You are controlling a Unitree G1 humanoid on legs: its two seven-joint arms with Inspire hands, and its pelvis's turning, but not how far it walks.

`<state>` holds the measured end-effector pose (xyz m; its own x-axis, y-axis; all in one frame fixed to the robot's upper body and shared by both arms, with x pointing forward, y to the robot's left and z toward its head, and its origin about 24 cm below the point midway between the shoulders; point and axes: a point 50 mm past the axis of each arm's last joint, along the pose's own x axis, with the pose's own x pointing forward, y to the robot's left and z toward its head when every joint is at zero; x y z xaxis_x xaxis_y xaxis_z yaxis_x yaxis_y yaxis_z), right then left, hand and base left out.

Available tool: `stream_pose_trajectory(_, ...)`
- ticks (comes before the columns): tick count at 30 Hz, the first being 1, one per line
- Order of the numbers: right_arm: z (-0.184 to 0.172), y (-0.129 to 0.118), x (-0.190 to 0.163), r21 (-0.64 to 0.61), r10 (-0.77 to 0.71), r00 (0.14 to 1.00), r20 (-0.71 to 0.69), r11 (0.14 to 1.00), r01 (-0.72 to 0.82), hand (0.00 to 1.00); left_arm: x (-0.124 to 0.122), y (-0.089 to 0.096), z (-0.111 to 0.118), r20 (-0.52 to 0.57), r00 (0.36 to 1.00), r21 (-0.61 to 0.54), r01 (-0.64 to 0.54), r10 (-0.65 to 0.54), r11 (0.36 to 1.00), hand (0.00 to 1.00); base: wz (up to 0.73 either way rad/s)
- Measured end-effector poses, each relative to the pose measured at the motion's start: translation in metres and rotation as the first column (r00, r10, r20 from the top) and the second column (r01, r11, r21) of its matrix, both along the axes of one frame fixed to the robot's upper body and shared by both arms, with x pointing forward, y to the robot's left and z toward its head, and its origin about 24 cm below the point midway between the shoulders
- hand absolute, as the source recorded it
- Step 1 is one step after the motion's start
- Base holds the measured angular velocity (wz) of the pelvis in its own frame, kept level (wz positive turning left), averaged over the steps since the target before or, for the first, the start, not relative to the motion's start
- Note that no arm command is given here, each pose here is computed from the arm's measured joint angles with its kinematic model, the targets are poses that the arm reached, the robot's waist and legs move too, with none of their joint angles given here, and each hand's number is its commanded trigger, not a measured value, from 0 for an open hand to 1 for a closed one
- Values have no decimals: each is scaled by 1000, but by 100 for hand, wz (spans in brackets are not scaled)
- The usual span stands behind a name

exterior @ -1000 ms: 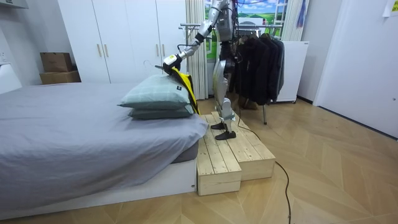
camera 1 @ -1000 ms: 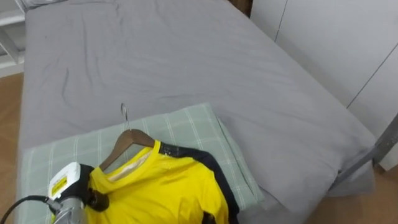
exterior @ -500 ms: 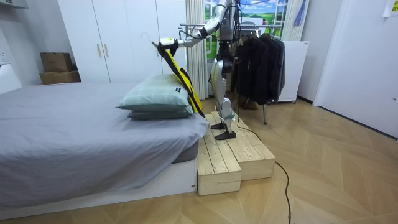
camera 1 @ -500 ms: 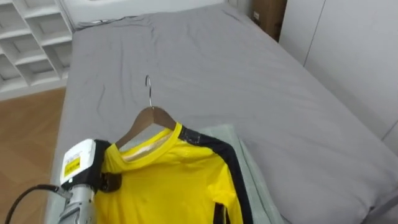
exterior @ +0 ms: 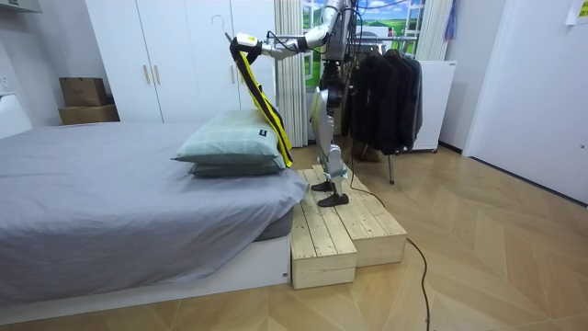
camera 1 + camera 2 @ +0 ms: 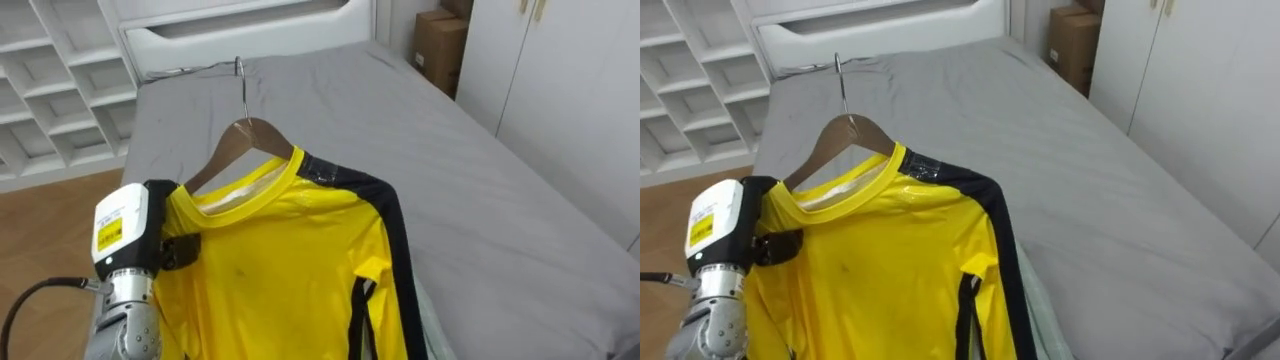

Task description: Hang clothes

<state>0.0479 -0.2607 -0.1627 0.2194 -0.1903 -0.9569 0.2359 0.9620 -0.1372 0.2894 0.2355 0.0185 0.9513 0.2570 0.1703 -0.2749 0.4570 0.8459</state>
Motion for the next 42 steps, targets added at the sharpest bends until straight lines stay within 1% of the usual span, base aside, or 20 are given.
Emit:
stream_pose_trajectory(5,0,-1,-4,17,-23,1000,-1,1000,23,0,0,0,1,3,1000,0,2,-2,1000,100,0)
stream_pose_trajectory(14,-1,-3,-20,7,-44,998,-34,999,44,0,1,-7,23,113,993,-16,33,-31,999,100,-1)
stream_pose_trajectory(20,0,-5,-18,-56,55,996,-72,997,-59,0,1,-8,25,120,992,-17,37,-34,999,100,-2)
stream_pose_trajectory(22,0,-8,-16,-100,103,990,-98,989,-113,0,1,-8,25,121,992,-16,38,-35,999,100,-4)
stream_pose_trajectory(24,2,-11,-13,-145,120,987,-107,980,-134,0,1,-8,25,128,991,-15,33,-31,999,100,-6)
stream_pose_trajectory(26,4,-15,-3,-201,143,986,-87,967,-158,0,1,-6,26,145,989,-10,27,-25,1000,100,-9)
stream_pose_trajectory(28,12,-26,15,-310,163,986,-35,936,-166,0,1,-5,27,158,987,-5,22,-21,1000,100,-6)
stream_pose_trajectory(29,15,-29,19,-340,171,985,-27,925,-170,0,1,-5,28,158,987,-5,22,-21,1000,100,3)
stream_pose_trajectory(31,26,-40,39,-467,221,975,20,864,-186,0,1,-3,29,167,986,2,18,-18,1000,100,7)
stream_pose_trajectory(32,29,-42,46,-498,238,971,35,846,-190,0,0,-3,30,169,985,5,17,-18,1000,100,3)
stream_pose_trajectory(34,47,-48,77,-624,346,934,91,751,-218,0,-3,0,30,184,983,19,9,-12,1000,100,0)
stream_pose_trajectory(35,52,-49,83,-654,376,921,101,723,-223,0,-3,0,30,185,983,21,10,-14,1000,100,0)
stream_pose_trajectory(37,74,-51,109,-762,481,865,144,612,-214,0,-3,-3,34,199,980,42,21,-29,999,100,0)
stream_pose_trajectory(38,78,-51,114,-782,502,851,152,588,-207,0,-3,-3,35,203,979,48,24,-33,999,100,0)
stream_pose_trajectory(40,97,-46,132,-848,581,794,178,500,-176,0,-7,-6,38,221,974,60,39,-51,997,100,0)
stream_pose_trajectory(42,112,-42,145,-885,631,750,200,444,-137,0,-10,-9,39,228,971,76,50,-67,996,100,0)
